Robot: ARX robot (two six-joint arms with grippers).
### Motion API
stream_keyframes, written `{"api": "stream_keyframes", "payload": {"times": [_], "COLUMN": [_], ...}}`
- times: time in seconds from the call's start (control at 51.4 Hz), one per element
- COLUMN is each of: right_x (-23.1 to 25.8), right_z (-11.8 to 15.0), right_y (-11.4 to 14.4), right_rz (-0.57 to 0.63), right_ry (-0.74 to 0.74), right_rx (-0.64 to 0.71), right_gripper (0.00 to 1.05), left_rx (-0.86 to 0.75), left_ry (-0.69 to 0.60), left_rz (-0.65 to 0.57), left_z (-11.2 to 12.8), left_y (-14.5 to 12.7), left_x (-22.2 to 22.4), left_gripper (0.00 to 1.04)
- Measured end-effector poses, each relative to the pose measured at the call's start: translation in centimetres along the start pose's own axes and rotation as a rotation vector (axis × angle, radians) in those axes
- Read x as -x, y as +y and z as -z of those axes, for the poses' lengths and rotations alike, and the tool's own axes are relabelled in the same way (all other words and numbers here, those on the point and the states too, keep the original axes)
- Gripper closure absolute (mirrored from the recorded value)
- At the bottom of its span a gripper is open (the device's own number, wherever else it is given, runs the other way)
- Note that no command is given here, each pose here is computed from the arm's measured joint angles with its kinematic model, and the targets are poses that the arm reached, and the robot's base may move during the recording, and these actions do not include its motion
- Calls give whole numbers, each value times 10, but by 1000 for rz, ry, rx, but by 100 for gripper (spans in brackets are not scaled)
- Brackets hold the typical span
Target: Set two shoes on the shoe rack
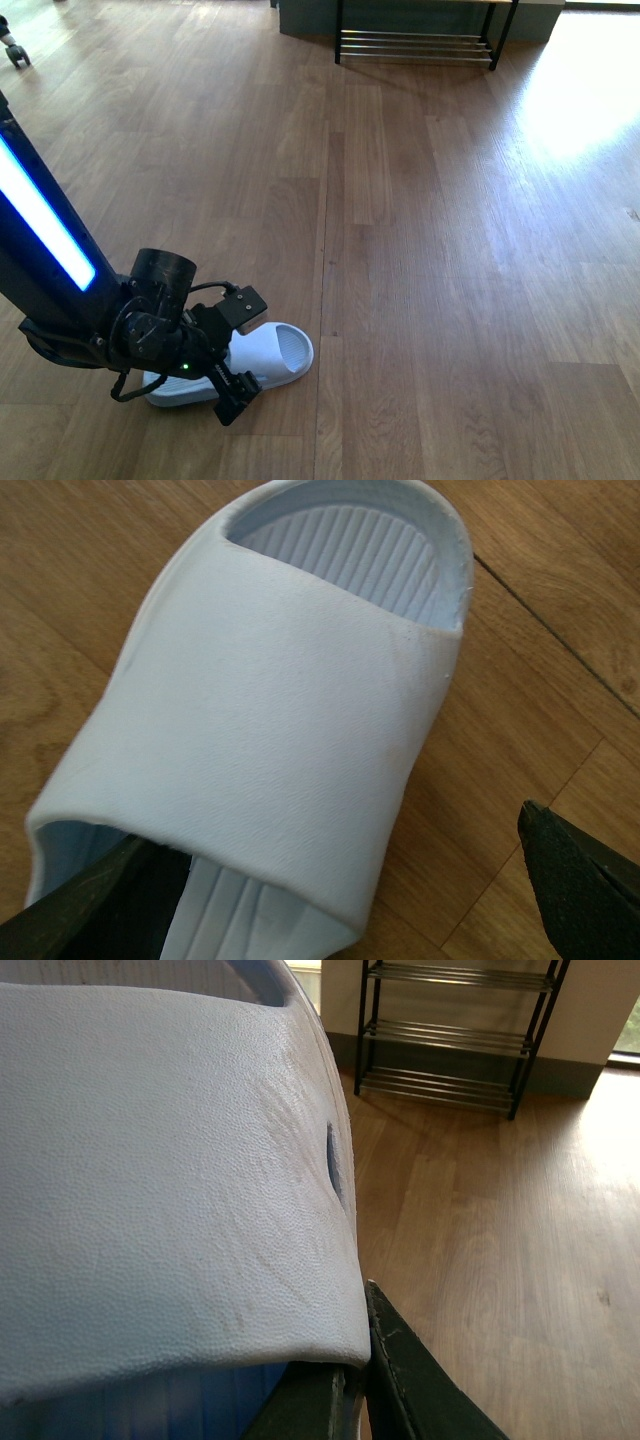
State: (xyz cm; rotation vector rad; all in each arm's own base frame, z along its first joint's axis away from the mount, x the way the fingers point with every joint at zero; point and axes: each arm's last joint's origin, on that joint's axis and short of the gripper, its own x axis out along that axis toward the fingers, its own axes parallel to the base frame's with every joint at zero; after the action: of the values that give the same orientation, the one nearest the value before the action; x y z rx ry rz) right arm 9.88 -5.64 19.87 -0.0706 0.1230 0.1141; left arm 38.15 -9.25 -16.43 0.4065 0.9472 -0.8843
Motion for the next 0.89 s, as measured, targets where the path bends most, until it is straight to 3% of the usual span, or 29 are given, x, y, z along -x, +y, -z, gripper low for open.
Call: {"api": "stream_keyframes", "payload": {"times": [0.467,0.895], "right_x": [0,0], "right_z": [0,0], "right_y": [0,0], "right_rz": [0,0], "right_ry": [0,0], "right_rx": [0,0], "right_gripper": [103,103], "left_rx": [34,112], "left_ry": [7,-2], "left_rz": [47,5], "left_z": [5,6], "left_y": [-3,2], "left_x": [-14,-14], "left_gripper": [9,77]}}
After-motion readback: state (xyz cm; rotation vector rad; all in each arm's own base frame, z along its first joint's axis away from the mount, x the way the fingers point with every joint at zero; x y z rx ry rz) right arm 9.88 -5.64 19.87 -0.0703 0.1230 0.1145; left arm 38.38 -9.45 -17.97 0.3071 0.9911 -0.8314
